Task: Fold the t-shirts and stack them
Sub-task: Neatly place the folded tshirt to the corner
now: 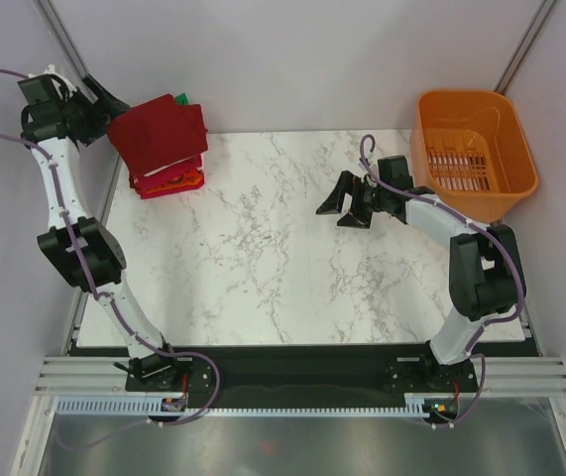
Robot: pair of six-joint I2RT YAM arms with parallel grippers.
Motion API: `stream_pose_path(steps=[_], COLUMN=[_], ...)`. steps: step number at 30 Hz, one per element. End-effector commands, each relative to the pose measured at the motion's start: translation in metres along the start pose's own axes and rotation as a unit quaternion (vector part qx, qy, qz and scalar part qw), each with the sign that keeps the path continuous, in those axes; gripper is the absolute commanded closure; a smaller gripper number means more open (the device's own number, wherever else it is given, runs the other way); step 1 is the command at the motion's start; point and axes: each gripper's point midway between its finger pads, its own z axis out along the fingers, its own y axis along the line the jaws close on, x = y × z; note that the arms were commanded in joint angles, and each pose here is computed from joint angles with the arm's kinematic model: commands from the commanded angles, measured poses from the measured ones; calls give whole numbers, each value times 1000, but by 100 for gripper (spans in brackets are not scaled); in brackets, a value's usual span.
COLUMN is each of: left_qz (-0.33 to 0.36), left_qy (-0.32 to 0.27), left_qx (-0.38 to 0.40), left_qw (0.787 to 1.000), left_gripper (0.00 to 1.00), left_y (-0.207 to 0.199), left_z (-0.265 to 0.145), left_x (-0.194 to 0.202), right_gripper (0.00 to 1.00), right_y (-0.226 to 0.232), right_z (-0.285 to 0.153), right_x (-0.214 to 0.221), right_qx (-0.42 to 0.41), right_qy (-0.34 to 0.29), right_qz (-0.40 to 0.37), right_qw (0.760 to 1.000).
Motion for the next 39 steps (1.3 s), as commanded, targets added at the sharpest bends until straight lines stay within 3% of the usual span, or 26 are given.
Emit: stream_pose_path(steps=[1,6,10,19,24,29,39], left_qz=[30,63,109,208,212,209,275], left_qy=[-7,-42,-61,-75,-101,-107,-194], left_qx=[-70,-137,-99,-65,-119,-136,-140], left_qw=[997,988,987,973,965,962,931], left_gripper=[0,0,0,5,12,13,14], left_y=[17,15,-35,-123,-113,-100,-143], left_z=[-16,-31,-26,56,94,113,93], left_x=[-2,-14,-21,21,34,38,8], right_gripper=[2,2,2,2,2,2,2], right_y=[17,18,18,16,18,18,14], right_z=[-3,-5,-4,-5,-7,-7,9], right_x=[-12,-11,-9,-9,-8,-4,0], right_qx=[-19,-16,-15,-9,-11,-10,-2], right_qy=[-11,-13,-10,-12,-11,-6,7], right_qz=[-29,-34,-35,-40,-42,-44,-43], right_qw=[999,999,999,999,999,999,999])
